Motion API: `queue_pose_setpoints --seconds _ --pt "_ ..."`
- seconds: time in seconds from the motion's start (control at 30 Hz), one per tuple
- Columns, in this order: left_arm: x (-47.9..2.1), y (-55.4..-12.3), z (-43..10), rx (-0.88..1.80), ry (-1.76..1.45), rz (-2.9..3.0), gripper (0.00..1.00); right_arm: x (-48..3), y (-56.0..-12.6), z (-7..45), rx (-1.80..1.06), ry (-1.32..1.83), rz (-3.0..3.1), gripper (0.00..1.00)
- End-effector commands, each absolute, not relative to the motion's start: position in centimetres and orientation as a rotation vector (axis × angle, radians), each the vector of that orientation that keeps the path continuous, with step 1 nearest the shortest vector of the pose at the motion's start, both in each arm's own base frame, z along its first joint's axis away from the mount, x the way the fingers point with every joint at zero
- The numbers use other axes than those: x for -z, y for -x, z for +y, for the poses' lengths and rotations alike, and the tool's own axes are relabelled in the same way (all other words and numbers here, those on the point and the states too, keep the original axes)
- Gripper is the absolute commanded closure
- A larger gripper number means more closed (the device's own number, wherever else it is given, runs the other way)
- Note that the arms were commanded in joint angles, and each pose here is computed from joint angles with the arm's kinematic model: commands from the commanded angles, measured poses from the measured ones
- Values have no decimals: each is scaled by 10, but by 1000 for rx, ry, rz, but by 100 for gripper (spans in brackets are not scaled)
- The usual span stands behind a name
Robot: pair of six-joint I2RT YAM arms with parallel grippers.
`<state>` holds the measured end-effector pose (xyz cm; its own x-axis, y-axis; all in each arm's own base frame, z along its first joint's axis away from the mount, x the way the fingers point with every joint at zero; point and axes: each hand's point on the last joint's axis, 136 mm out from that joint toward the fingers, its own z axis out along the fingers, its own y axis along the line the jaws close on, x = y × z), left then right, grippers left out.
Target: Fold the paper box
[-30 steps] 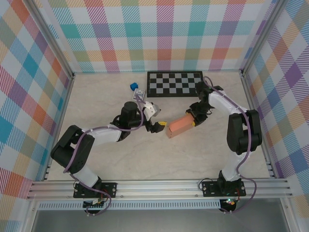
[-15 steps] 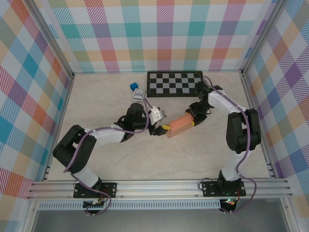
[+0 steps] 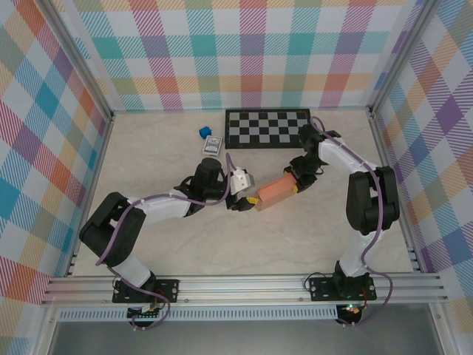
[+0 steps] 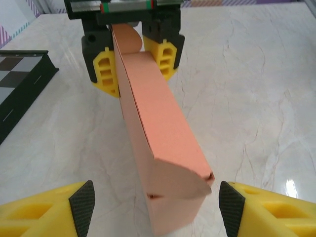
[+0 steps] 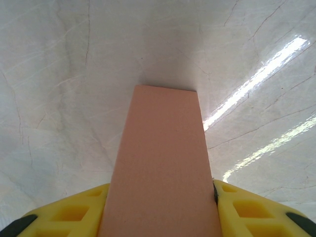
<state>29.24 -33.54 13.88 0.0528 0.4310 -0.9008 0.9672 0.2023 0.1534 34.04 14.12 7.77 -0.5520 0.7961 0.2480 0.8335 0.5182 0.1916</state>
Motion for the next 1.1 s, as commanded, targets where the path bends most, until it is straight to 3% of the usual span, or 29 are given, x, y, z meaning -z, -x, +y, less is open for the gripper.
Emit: queue_pose_setpoints --seconds 0.0,0.53,0.67,0.83,1.07 --pt "-149 -290 -325 670 -1434 1485 30 -77 -341 141 431 1390 -2618 71" --pt "-155 -295 -358 773 -1411 1433 32 -79 -342 143 443 1382 -2620 72" --pt "-153 -292 -362 790 -1425 1432 35 -78 -341 143 443 1382 -2618 72" --pt "-150 -289 -366 803 -1450 1438 47 -77 -341 143 443 1379 -2619 72" --pt "-144 -272 -370 850 -1538 1410 52 -77 -340 143 441 1375 -2617 72"
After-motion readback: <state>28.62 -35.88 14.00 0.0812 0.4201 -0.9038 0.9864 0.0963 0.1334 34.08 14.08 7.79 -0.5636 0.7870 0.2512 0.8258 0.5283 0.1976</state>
